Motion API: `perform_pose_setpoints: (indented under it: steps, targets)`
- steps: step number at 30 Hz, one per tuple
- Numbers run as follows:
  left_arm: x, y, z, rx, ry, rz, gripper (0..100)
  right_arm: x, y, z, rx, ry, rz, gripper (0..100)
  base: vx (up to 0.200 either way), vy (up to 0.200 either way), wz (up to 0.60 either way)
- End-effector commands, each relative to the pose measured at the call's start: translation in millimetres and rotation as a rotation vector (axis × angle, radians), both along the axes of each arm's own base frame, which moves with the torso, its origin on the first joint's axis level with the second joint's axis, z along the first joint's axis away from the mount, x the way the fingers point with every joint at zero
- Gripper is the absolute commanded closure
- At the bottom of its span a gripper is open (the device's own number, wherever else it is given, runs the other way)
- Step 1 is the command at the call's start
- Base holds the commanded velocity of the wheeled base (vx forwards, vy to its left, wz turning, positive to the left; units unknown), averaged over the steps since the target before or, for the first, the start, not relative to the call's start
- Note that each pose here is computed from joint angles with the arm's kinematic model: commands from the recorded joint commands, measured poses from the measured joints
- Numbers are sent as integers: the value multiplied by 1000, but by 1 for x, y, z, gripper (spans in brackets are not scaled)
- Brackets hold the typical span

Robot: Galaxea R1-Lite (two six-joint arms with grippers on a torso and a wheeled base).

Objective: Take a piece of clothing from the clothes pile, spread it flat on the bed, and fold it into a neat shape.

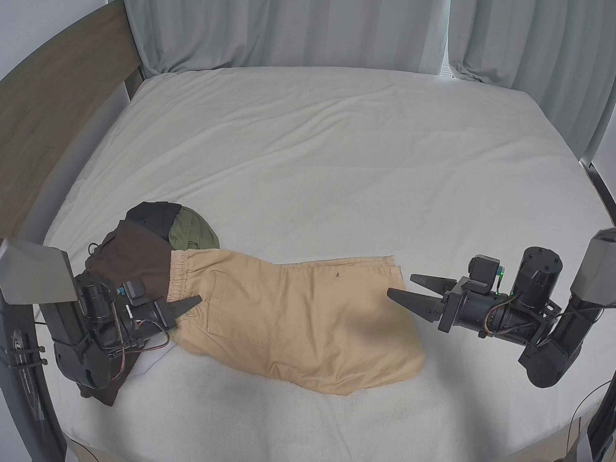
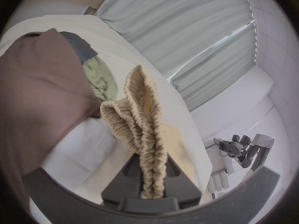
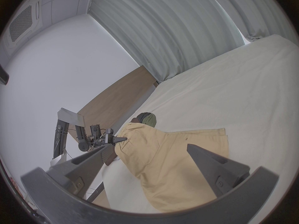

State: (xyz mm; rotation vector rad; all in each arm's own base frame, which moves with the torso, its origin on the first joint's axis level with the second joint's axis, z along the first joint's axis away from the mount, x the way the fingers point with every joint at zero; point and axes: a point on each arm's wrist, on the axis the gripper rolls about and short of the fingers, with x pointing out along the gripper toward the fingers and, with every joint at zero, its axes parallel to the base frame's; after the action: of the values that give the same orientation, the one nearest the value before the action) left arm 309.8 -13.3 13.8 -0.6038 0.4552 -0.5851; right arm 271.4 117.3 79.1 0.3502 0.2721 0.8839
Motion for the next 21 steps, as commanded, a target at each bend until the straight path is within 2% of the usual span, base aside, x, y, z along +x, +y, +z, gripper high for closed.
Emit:
perform_pose_setpoints:
  steps: [1,4,6,11,15,21]
  targets:
    - [-1,-26,13,-4,-44,-79,100,-3,3,3,2,-11,14,0,0,0,0]
    - [-1,-40,18,-7,-62,-109,100,-2,3,3,2,-10,12,0,0,0,0]
    - [0,-61,21,-7,-82,-132,100,-1,2,4,4,-14,8,0,0,0,0]
    - [3,-89,26,-7,-122,-160,100,-1,1,3,3,-13,6,0,0,0,0]
    - [5,-99,27,-16,-130,-180,100,-1,1,3,4,-14,6,0,0,0,0]
    - [7,-119,33,-81,-114,-218,100,0,1,4,4,-16,5,0,0,0,0]
